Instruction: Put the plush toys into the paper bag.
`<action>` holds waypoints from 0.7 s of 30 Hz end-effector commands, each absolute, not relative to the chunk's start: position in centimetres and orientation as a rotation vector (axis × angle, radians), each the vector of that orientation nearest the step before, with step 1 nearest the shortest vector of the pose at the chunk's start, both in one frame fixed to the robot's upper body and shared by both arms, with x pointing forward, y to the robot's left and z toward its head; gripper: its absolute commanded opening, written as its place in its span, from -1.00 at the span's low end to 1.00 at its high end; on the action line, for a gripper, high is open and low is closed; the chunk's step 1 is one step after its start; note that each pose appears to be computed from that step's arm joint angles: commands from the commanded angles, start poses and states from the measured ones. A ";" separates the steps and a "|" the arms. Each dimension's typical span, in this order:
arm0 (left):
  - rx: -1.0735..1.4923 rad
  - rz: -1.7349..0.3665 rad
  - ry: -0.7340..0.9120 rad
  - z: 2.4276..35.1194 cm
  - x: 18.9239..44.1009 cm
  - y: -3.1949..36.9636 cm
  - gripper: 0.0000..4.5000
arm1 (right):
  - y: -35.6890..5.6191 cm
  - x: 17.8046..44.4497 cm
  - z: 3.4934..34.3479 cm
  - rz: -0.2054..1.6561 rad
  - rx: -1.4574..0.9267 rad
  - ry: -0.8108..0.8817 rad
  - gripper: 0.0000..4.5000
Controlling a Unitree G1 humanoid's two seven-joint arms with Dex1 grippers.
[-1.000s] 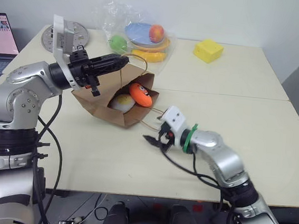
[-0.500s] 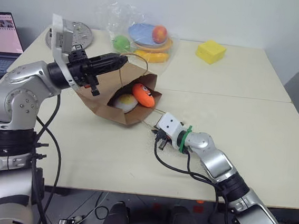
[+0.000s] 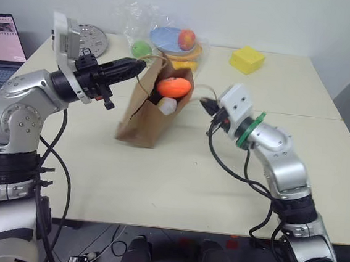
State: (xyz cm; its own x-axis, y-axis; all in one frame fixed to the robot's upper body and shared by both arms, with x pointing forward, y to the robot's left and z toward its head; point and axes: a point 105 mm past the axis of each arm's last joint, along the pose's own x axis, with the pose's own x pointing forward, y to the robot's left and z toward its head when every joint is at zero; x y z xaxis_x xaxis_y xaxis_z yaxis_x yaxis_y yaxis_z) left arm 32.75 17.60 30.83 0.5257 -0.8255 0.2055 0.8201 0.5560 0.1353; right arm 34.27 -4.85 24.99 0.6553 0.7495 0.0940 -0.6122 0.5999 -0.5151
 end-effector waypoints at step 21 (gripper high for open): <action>0.038 -0.966 -0.183 28.2 32.0 18.2 -0.80 | 1.2 32.1 24.6 1.098 -0.532 -0.332 -0.59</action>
State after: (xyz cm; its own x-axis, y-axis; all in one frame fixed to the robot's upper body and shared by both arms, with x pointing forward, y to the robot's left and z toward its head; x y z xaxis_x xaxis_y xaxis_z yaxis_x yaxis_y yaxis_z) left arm 32.88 17.98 26.91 0.5642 -0.8185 0.1080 0.8169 0.5724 0.0702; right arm 32.48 1.15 23.00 0.4489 0.8925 -0.0444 -0.7748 0.3640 -0.5170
